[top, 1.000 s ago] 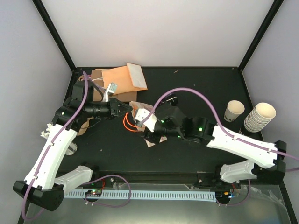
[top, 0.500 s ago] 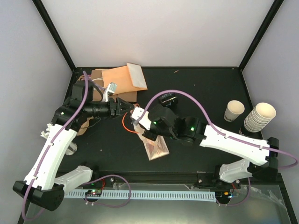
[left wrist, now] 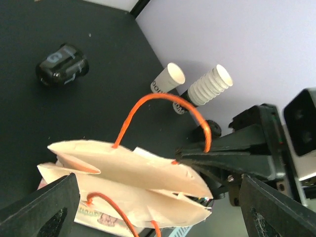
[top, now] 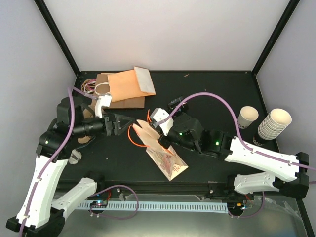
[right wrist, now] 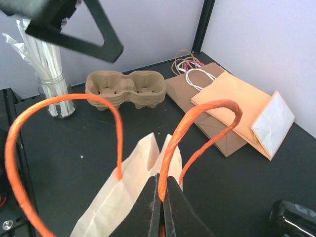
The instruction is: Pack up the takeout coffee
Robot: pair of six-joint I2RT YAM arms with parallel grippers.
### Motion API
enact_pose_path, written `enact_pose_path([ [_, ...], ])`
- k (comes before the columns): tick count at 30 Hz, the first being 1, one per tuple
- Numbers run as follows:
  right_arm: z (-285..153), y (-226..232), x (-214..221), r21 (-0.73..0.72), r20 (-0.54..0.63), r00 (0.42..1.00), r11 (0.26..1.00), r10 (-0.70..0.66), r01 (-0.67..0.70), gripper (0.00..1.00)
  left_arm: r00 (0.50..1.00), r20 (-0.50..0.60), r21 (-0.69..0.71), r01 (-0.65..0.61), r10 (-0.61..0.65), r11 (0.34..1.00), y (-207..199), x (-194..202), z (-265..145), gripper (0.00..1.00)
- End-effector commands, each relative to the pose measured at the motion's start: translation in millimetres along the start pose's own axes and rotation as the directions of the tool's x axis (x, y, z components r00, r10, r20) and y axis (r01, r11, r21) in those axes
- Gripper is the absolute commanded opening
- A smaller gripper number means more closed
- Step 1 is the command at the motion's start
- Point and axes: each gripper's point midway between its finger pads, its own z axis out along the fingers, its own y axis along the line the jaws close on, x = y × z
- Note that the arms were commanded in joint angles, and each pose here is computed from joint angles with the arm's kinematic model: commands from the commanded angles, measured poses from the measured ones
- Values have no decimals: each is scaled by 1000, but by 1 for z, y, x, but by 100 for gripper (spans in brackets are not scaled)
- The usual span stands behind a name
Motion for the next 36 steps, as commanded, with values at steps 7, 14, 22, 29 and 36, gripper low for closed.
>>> enact_pose_path([
  [7, 12, -13, -11, 81, 78, 993, 992, 85, -92, 1, 971, -23, -30, 235, -236, 971, 33, 40, 20, 89],
  [14, 18, -7, -11, 55, 74, 995, 996, 72, -76, 1, 954, -51, 2, 296, -296, 955, 40, 52, 37, 79],
  [22, 12, -11, -2, 75, 60, 996, 994, 72, -77, 1, 972, 39, -150, 235, -232, 960, 67, 30, 42, 37],
  [29, -5, -48, 18, 271, 32, 992, 954, 123, -127, 1, 990, 74, -334, 137, -118, 933, 80, 1, 27, 2],
  [36, -27, -87, 50, 381, 35, 969, 893, 245, -240, 1, 996, 85, -455, 50, -13, 889, 75, -26, 2, 2],
])
